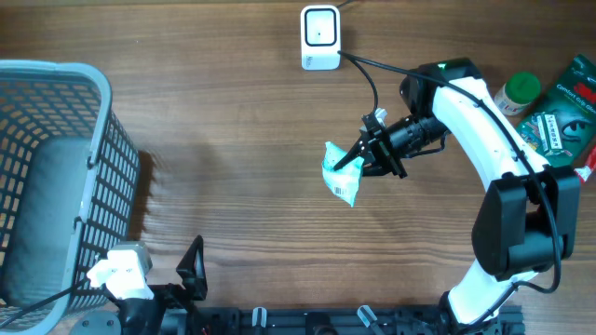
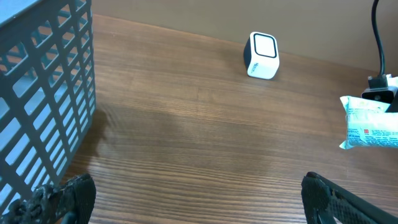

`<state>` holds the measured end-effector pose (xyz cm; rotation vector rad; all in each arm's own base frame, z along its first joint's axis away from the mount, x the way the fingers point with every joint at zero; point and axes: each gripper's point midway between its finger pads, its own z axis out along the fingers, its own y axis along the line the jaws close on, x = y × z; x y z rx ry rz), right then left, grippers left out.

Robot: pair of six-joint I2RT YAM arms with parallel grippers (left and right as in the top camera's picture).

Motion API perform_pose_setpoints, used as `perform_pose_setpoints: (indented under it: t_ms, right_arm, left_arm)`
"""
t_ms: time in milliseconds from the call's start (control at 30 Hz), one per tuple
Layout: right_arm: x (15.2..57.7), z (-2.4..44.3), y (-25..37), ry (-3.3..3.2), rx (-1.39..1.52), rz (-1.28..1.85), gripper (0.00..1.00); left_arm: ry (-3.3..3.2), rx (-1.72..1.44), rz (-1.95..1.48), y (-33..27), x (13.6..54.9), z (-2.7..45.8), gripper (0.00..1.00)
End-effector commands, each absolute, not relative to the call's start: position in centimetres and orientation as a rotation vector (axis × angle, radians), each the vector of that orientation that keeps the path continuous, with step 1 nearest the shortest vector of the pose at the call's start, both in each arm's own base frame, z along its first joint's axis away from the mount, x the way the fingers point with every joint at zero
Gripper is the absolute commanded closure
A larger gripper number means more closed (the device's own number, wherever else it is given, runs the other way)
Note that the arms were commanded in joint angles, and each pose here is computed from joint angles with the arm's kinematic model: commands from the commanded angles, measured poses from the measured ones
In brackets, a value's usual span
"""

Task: Scan the item barcode
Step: 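Hold the wipes packet at the scanner window, then carry the wipes packet to the right edge and release it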

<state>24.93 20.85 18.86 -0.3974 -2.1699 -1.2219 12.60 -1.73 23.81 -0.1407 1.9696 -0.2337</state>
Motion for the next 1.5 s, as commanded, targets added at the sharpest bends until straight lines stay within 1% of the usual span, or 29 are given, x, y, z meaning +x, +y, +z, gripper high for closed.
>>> perform_pose_setpoints:
  t_ms: [0, 100, 133, 167, 200, 233, 267, 300, 367, 433, 567, 700, 767, 800, 900, 967, 1000, 1067, 1167, 1233, 1367, 1467]
  right_arm:
    - [24.9, 19.5, 20.6, -2.191, -0.4, -1.226, 0.96]
    - [24.4, 16.5, 18.5, -2.36, -0.345, -1.002, 0.96]
    - [25.5, 15.1, 17.9, -2.466, -0.296, -0.963, 0.96]
    - [27.7, 13.1, 16.8, -2.636, -0.227, -0.89, 0.96]
    - [30.9, 11.0, 15.0, -2.861, -0.168, -0.744, 0.96]
    - [34.0, 9.7, 13.0, -3.047, -0.174, -0.564, 0.96]
    - [35.9, 9.2, 11.4, -3.152, -0.249, -0.421, 0.96]
    - [38.4, 9.2, 10.5, -3.255, -0.399, -0.338, 0.96]
    - [42.3, 10.5, 11.4, -3.401, -0.427, -0.458, 0.96]
    - [46.8, 13.1, 12.8, -3.606, -0.258, -0.632, 0.96]
    - [51.8, 18.3, 15.2, -3.88, -0.046, -0.856, 0.96]
    - [54.0, 22.6, 19.7, -4.061, 0.214, -1.055, 0.96]
    - [54.7, 23.3, 21.6, -4.161, 0.268, -1.02, 0.96]
    - [55.1, 23.4, 22.5, -4.225, 0.314, -0.944, 0.96]
    - [56.9, 22.0, 23.3, -4.375, 0.187, -0.685, 0.95]
    - [58.1, 20.4, 23.6, -4.368, 0.161, -0.665, 0.96]
    - [58.7, 19.2, 23.5, -4.352, 0.11, -0.67, 0.96]
    - [59.8, 16.7, 23.8, -4.329, 0.098, -0.637, 0.96]
    - [60.9, 15.2, 23.0, -4.349, -0.008, -0.473, 0.96]
    - [61.1, 15.4, 22.2, -4.372, -0.077, -0.36, 0.96]
    - [61.3, 17.9, 21.4, -4.356, -0.077, -0.277, 0.96]
    - [60.2, 21.8, 17.8, -4.295, -0.269, -0.099, 0.96]
  left_arm:
    - [1.961, -0.14, -0.249, -1.9, 12.5, 23.9, 0.0]
    - [1.961, -0.14, -0.249, -1.9, 12.5, 23.9, 0.0]
    - [1.961, -0.14, -0.249, -1.9, 12.5, 23.9, 0.0]
    - [1.961, -0.14, -0.249, -1.9, 12.5, 23.9, 0.0]
    - [1.961, -0.14, -0.249, -1.9, 12.5, 23.9, 0.0]
    - [1.961, -0.14, -0.249, -1.9, 12.5, 23.9, 0.0]
    - [1.961, -0.14, -0.249, -1.9, 12.5, 23.9, 0.0]
    - [1.961, -0.14, -0.249, -1.9, 12.5, 23.9, 0.0]
    - [1.961, -0.14, -0.249, -1.9, 12.5, 23.9, 0.0]
    - [1.961, -0.141, -0.249, -1.9, 12.5, 23.9, 0.0]
    - [1.961, -0.14, -0.249, -1.9, 12.5, 23.9, 0.0]
    - [1.961, -0.14, -0.249, -1.9, 12.5, 23.9, 0.0]
    - [1.961, -0.14, -0.249, -1.9, 12.5, 23.9, 0.0]
    - [1.961, -0.14, -0.249, -1.9, 12.5, 23.9, 0.0]
    - [1.961, -0.14, -0.249, -1.9, 12.5, 23.9, 0.0]
    - [1.961, -0.14, -0.249, -1.9, 12.5, 23.9, 0.0]
    - [1.961, -0.14, -0.249, -1.9, 12.5, 23.9, 0.0]
    - [1.961, -0.14, -0.249, -1.9, 12.5, 23.9, 0.0]
    - [1.961, -0.14, -0.249, -1.9, 12.5, 23.9, 0.0]
    - [1.961, -0.14, -0.249, -1.9, 12.5, 23.9, 0.0]
    - [1.961, -0.14, -0.249, -1.9, 12.5, 23.9, 0.0]
    - [1.961, -0.14, -0.249, -1.9, 12.5, 23.9, 0.0]
